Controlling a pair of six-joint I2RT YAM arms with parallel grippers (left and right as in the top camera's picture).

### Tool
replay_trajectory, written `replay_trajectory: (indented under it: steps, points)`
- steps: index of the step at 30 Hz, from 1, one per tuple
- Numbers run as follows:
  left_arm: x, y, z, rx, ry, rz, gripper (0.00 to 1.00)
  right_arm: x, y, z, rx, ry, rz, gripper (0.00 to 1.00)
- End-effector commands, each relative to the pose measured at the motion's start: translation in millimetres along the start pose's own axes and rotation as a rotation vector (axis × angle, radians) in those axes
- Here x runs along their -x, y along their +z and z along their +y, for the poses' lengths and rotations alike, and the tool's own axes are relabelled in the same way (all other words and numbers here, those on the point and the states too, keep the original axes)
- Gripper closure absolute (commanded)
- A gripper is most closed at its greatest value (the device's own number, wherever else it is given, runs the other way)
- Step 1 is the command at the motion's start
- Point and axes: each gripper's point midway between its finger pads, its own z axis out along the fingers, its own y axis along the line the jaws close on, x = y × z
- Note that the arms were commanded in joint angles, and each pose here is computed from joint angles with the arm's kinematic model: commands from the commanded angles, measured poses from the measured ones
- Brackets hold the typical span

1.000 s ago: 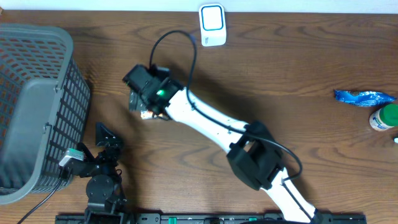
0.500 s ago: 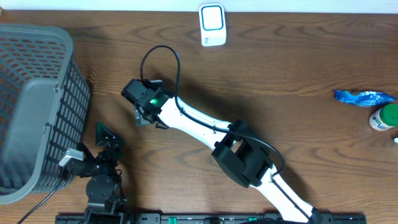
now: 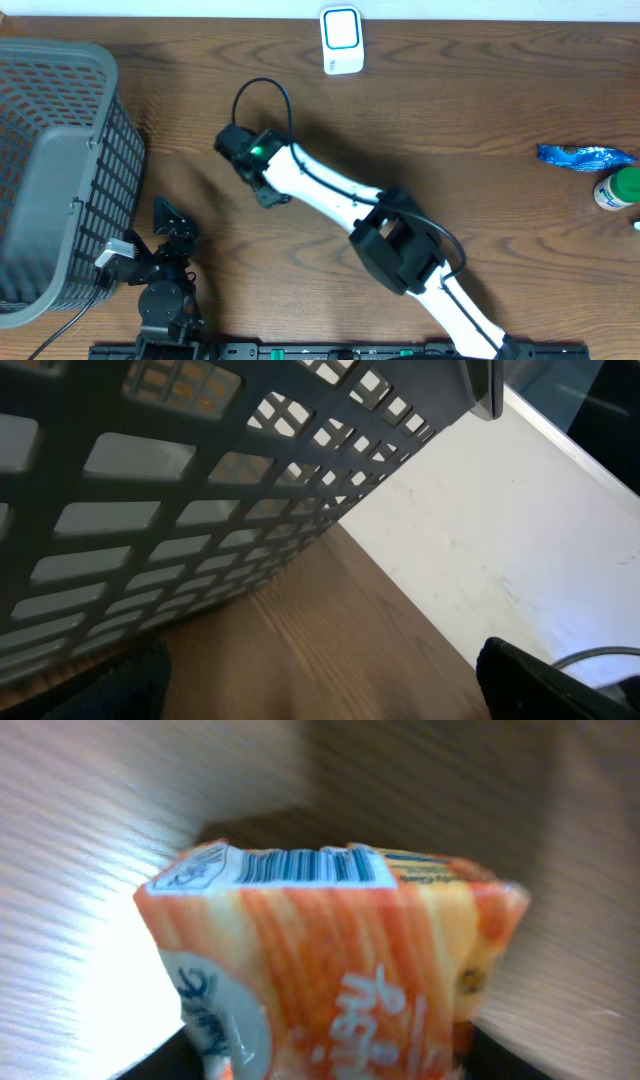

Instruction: Scan the item barcode

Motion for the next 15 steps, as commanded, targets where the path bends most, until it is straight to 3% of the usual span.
replay_trajectory:
  steps: [1,6,12,15]
  points:
    - [-9.4,1.1,10.8,0.034,0.030,0.021,0.02,-4.9,-2.4,-52.0,-0.166,-0.213,0.047,0.01]
    - [-9.4,1.2,10.7,0.034,0.030,0.021,0.02,-11.9,-17.9,-75.4,-0.175,-0.135,0.088,0.01]
    - [-9.4,1.1,10.8,0.034,0.030,0.021,0.02,16.6,-79.8,-31.8,0.159,0.098,-0.054,0.01]
    - [-9.4,1.1,10.8,0.034,0.030,0.021,0.02,34.2,-96.8,-23.0,0.232,0.272,-0.123,0.18]
